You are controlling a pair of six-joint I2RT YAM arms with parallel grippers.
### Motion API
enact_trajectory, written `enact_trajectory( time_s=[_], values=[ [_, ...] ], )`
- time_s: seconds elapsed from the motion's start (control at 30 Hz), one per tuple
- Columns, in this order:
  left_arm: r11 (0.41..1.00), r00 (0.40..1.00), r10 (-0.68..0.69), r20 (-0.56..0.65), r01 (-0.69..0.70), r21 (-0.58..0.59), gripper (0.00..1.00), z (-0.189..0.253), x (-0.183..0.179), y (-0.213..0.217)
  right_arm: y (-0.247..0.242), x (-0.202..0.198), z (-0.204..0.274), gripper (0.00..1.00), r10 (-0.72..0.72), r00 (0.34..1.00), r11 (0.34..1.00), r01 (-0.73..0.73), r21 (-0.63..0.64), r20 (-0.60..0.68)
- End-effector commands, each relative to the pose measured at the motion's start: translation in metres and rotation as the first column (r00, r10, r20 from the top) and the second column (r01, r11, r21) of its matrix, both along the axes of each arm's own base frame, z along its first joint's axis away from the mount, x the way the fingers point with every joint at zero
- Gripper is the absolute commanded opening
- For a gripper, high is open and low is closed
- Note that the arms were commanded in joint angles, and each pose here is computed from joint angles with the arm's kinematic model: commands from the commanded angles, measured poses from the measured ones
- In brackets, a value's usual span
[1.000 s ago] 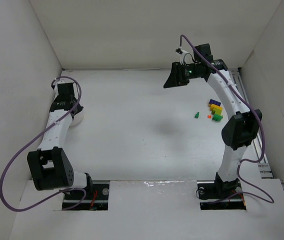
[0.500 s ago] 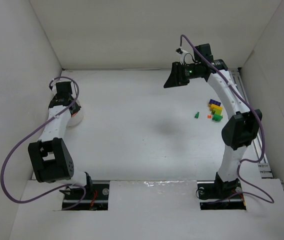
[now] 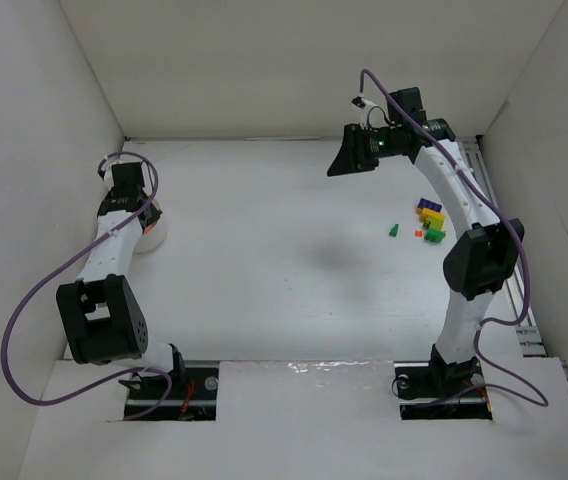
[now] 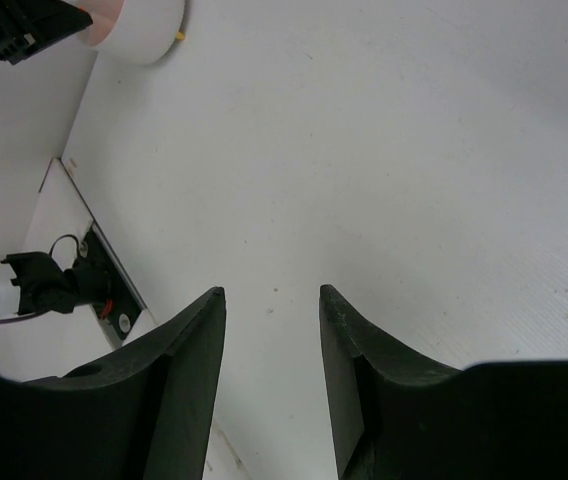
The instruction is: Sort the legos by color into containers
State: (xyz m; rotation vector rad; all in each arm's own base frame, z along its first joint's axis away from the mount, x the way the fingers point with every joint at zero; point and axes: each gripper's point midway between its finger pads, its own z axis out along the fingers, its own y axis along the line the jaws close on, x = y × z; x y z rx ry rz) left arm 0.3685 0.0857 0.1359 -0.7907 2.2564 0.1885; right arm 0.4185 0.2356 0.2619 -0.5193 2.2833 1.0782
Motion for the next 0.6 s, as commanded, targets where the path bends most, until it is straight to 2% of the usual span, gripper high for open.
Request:
enact_trajectory(
  time_s=[0.0,0.2,0.27,0.43,0.57],
  values=[
    [1.000,0.998,0.026,0.052,-0.026,0.002,0.10,0.012,0.009,0.004,0.006,-0.003,0.014,0.48,0.023,0.998,1.000,-0.023,0.006,0.056],
    [1.000,0.998,0.020,0.054,-0.020,-0.005,0.14,0.010,0.010,0.003,0.010,-0.006,0.014,0.48,0.032,0.998,0.999,-0.033,0.006,0.056],
    [1.000,0.998,0.014,0.055,-0.014,-0.011,0.19,0.010,0.010,0.001,0.010,-0.006,0.014,0.48,0.032,0.998,0.999,-0.033,0.006,0.056],
    [1.000,0.998,0.001,0.064,-0.001,-0.010,0.43,0.011,0.010,0.000,0.010,-0.006,0.014,0.48,0.032,0.998,0.999,-0.033,0.006,0.056],
    [1.000,0.997,-0.009,0.079,0.010,-0.019,0.44,0.016,0.010,-0.003,0.010,-0.006,0.014,0.48,0.032,0.998,0.999,-0.033,0.006,0.056]
  ],
)
